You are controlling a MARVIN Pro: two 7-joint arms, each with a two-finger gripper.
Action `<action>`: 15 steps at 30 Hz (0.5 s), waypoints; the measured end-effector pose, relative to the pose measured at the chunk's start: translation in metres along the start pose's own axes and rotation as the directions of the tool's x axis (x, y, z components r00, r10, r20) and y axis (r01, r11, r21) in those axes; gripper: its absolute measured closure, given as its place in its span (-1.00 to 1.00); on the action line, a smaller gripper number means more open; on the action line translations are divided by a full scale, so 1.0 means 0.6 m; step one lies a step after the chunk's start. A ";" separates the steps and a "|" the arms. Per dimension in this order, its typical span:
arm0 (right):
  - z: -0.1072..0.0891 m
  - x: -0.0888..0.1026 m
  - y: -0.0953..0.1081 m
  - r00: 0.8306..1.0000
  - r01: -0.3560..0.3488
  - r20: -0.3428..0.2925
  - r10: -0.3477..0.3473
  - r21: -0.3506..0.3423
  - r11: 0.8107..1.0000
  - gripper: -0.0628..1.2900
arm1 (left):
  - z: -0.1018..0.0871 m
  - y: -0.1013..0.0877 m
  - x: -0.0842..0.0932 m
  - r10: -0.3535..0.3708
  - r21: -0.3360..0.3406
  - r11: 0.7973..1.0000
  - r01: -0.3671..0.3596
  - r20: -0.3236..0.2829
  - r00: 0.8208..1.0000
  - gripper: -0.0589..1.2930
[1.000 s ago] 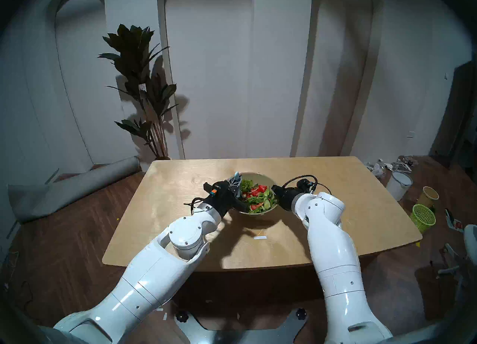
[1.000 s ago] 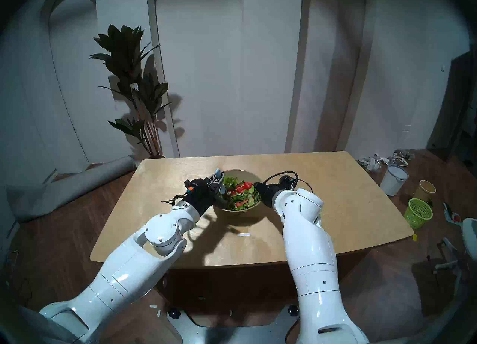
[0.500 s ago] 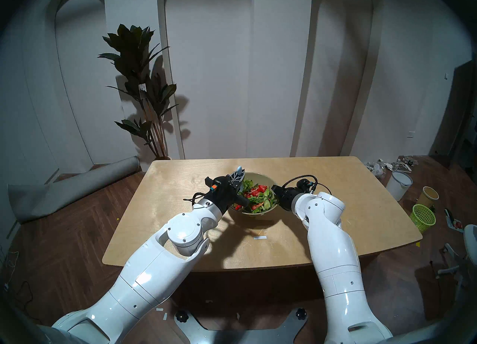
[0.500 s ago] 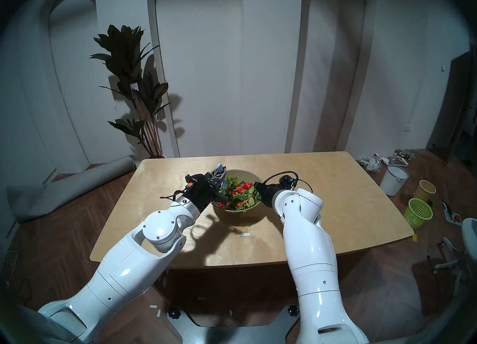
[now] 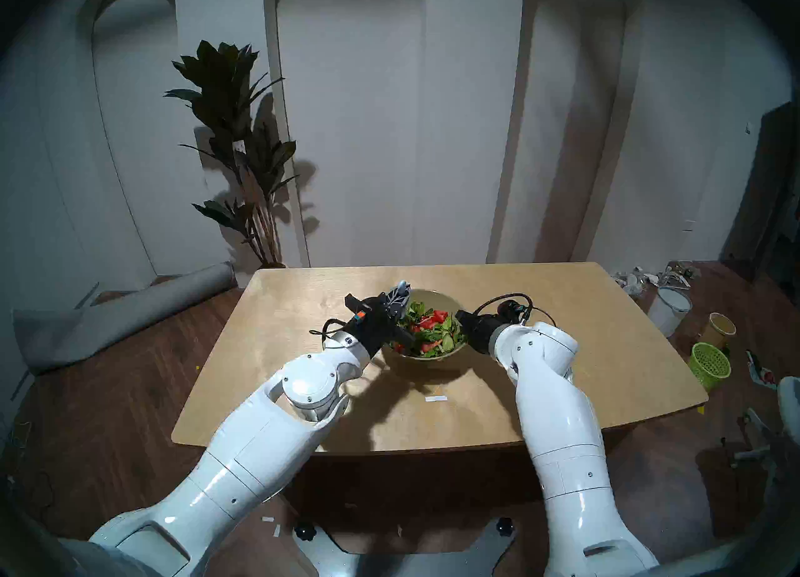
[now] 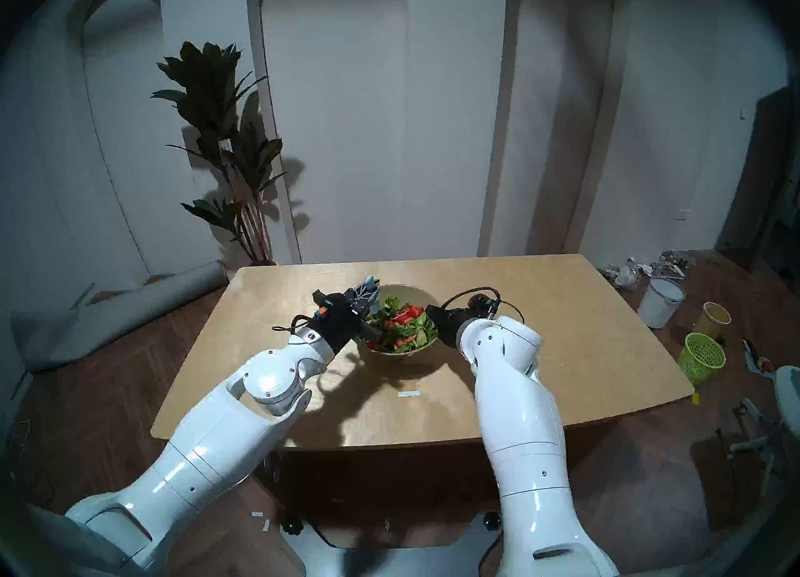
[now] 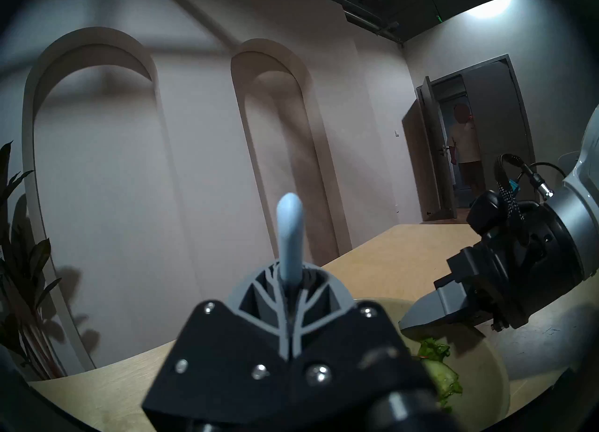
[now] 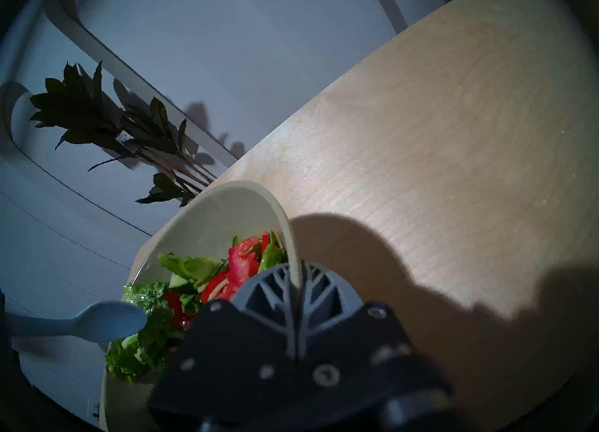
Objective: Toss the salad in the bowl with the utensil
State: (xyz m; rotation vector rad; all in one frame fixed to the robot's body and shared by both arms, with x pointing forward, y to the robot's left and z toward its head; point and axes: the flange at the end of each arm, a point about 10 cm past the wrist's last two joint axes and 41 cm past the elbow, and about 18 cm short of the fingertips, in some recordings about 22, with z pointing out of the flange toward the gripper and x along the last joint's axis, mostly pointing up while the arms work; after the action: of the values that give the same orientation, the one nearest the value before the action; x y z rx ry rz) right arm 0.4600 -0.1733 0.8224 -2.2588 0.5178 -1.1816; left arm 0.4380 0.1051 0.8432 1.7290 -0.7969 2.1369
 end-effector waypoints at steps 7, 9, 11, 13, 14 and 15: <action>0.000 0.000 0.000 1.000 0.000 0.000 0.000 0.000 1.000 0.95 | 0.012 -0.008 -0.005 0.020 -0.007 1.000 -0.020 -0.008 1.000 0.95; 0.000 0.000 0.000 1.000 0.000 0.000 0.000 0.000 1.000 0.95 | 0.014 -0.008 -0.007 0.020 -0.009 1.000 -0.020 -0.008 1.000 0.95; 0.000 0.000 0.000 1.000 0.000 0.000 0.000 0.000 1.000 0.95 | 0.015 -0.006 -0.011 0.020 -0.015 1.000 -0.020 -0.007 1.000 0.95; 0.000 0.000 0.000 1.000 0.000 0.000 0.000 0.000 1.000 0.95 | 0.015 0.000 -0.017 0.019 -0.023 1.000 -0.019 -0.003 1.000 0.95; 0.000 0.000 0.000 1.000 0.000 0.000 0.000 0.000 1.000 0.95 | 0.015 0.004 -0.020 0.018 -0.028 0.999 -0.018 -0.002 1.000 0.95; 0.000 0.000 0.000 1.000 0.000 0.000 0.000 0.000 1.000 0.95 | 0.015 0.006 -0.022 0.017 -0.031 0.999 -0.017 -0.001 1.000 0.95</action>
State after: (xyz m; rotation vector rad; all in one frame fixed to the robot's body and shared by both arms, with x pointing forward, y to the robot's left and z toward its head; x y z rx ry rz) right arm 0.4600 -0.1733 0.8224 -2.2588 0.5178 -1.1816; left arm 0.4467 0.0986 0.8310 1.7123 -0.8432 2.1248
